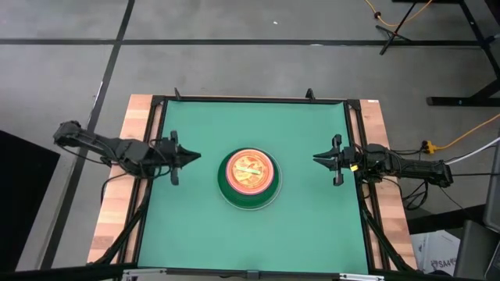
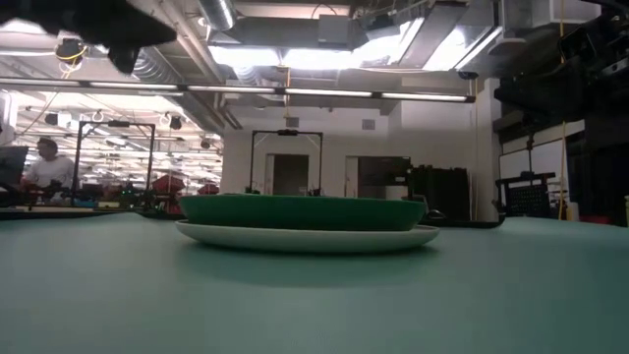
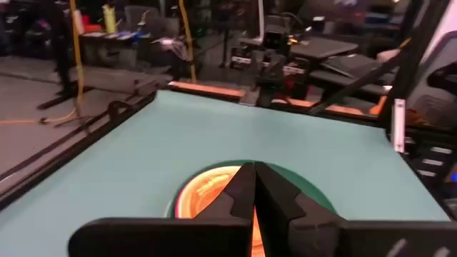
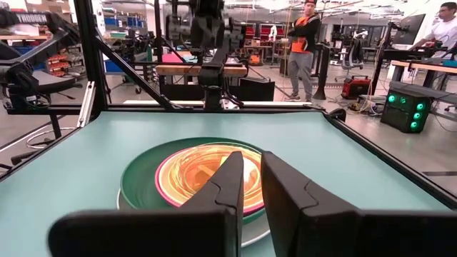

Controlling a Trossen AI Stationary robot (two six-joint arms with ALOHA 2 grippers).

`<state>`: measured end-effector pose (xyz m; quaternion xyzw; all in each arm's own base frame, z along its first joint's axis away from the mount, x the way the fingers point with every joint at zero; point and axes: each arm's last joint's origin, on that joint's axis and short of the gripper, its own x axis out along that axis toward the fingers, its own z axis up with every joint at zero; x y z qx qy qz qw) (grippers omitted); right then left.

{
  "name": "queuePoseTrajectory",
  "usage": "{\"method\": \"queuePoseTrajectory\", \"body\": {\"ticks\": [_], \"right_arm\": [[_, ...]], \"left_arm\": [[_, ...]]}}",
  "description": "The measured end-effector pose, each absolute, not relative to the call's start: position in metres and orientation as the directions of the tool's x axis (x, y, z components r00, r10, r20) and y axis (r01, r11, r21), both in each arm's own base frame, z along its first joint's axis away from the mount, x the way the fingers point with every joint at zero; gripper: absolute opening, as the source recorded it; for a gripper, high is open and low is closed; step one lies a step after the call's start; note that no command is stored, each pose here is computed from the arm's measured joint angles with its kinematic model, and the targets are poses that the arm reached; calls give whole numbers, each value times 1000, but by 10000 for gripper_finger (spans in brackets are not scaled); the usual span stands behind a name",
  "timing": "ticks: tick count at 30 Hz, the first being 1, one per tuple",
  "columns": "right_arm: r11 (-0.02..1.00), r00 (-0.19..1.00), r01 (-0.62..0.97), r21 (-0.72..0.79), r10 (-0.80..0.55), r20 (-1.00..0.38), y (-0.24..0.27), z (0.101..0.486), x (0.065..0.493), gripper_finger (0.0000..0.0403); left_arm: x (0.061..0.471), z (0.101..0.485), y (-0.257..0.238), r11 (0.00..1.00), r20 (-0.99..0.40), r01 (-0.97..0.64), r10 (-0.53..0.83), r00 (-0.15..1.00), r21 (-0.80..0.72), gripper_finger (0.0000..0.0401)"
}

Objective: Stack plastic plates
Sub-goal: Return to Home Position

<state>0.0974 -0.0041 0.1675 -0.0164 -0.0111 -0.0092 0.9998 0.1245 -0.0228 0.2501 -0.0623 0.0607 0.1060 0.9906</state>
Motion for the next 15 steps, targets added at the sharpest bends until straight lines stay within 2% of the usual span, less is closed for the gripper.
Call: {"method": "queuePoseTrajectory", "body": {"ticks": [8, 15], "right_arm": [[999, 1000, 19, -33, -19, 23, -4, 167, 97, 40], [999, 1000, 19, -33, -19, 22, -4, 167, 97, 40]], "left_arm": [[109, 204, -19, 978, -29, -180, 178, 984, -104, 0], [101, 187, -13, 981, 106, -185, 191, 976, -64, 0]]}}
